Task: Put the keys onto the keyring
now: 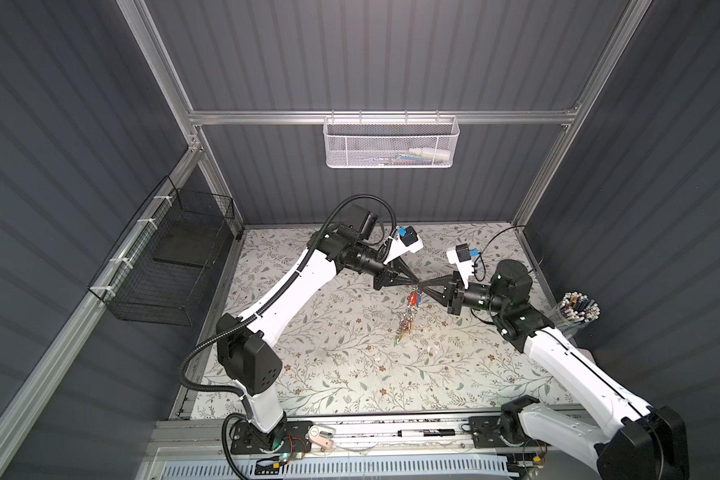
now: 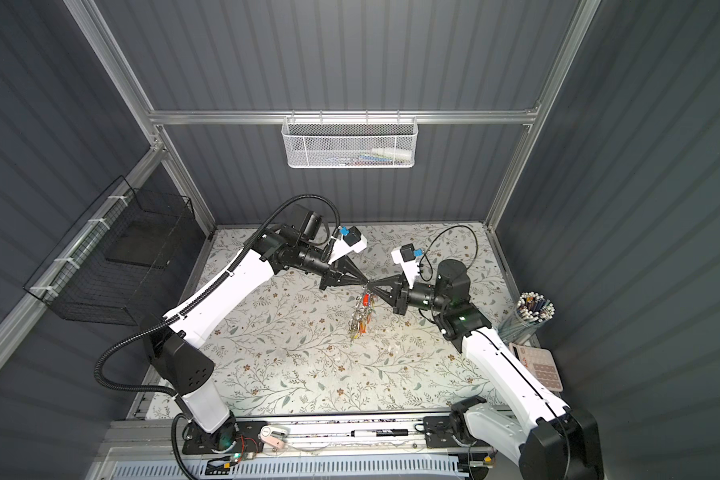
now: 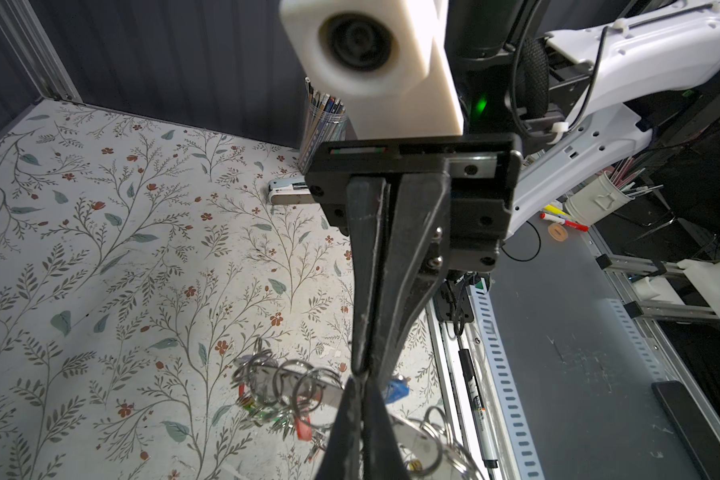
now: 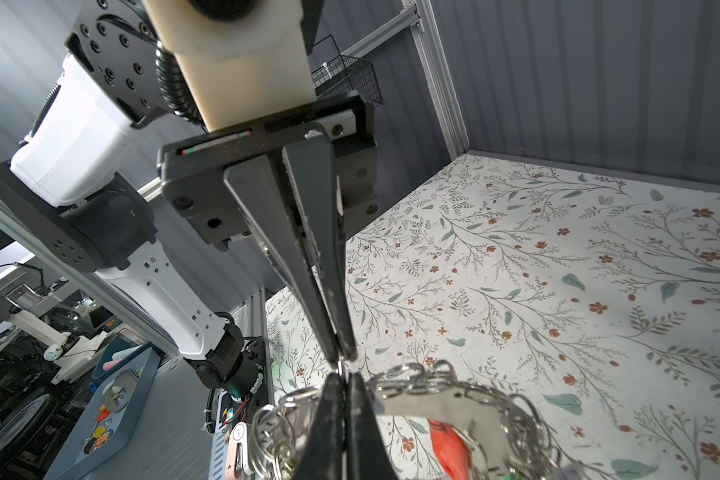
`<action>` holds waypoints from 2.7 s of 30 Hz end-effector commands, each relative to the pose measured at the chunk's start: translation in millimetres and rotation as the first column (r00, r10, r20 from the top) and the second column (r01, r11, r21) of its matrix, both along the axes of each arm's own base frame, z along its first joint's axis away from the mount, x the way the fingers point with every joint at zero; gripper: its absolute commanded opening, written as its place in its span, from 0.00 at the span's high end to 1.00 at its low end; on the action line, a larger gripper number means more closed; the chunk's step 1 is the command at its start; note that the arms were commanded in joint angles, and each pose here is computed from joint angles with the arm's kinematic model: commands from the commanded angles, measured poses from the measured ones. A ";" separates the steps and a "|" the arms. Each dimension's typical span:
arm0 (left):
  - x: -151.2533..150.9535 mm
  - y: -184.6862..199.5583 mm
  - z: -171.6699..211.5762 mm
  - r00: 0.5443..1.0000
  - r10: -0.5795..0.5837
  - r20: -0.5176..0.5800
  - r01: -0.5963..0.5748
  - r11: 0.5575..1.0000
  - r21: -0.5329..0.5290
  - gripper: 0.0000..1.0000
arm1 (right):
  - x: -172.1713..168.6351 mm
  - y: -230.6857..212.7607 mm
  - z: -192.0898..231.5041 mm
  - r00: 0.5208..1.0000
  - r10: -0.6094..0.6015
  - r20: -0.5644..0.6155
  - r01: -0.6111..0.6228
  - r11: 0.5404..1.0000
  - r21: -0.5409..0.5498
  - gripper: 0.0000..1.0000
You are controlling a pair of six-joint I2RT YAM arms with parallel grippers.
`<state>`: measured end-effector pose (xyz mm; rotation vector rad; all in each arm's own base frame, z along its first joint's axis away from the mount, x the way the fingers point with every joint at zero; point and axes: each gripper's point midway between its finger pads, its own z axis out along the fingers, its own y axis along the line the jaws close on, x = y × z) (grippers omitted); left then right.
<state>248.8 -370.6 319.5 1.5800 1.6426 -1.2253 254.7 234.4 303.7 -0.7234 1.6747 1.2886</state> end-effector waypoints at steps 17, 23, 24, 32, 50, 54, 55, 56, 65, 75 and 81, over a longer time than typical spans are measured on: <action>0.9 -4.6 37.5 0.995 0.102 0.016 -0.097 0.973 -0.209 1.00 | 2.2 -17.0 37.7 0.991 -0.085 0.102 0.078 0.994 0.072 0.73; -4.3 -0.6 47.0 0.990 0.138 -0.013 -0.135 0.934 -0.330 1.00 | -0.9 -20.4 32.1 0.994 -0.082 0.079 0.075 0.994 0.081 0.65; -4.8 0.1 48.9 0.989 0.144 -0.017 -0.141 0.925 -0.352 1.00 | -1.5 -19.9 30.0 0.994 -0.075 0.075 0.069 0.994 0.082 0.64; -9.9 1.1 54.8 0.982 0.178 -0.056 -0.183 0.859 -0.477 1.00 | -4.9 -13.8 27.1 0.998 -0.029 0.064 0.024 0.996 0.088 0.63; -6.3 6.9 62.7 0.972 0.217 -0.094 -0.232 0.788 -0.571 1.00 | -1.3 -11.2 19.6 0.998 -0.024 0.052 0.020 0.997 0.081 0.85; -5.5 7.6 64.3 0.970 0.226 -0.094 -0.238 0.784 -0.573 1.00 | -0.7 -10.7 18.3 0.999 -0.021 0.049 0.017 0.997 0.080 0.88; -4.8 7.8 64.7 0.969 0.228 -0.094 -0.240 0.782 -0.575 1.00 | -0.4 -10.7 17.5 0.999 -0.022 0.046 0.018 0.997 0.079 0.88; -4.5 7.6 65.8 0.969 0.229 -0.096 -0.242 0.781 -0.576 1.00 | -0.4 -10.6 17.4 0.999 -0.021 0.046 0.018 0.997 0.080 0.87; -4.6 2.7 67.7 0.968 0.219 -0.121 -0.247 0.763 -0.598 1.00 | 0.0 -7.8 19.6 0.999 -0.001 0.041 -0.002 0.996 0.088 0.84; -1.3 -0.3 58.7 0.960 0.236 -0.150 -0.278 0.751 -0.599 1.00 | 7.8 -9.0 21.5 0.999 -0.035 0.038 0.031 0.996 0.082 0.84; 4.4 1.4 54.5 0.949 0.270 -0.163 -0.312 0.733 -0.605 1.00 | 13.0 -24.2 25.4 0.995 -0.099 0.019 0.096 0.990 0.104 0.79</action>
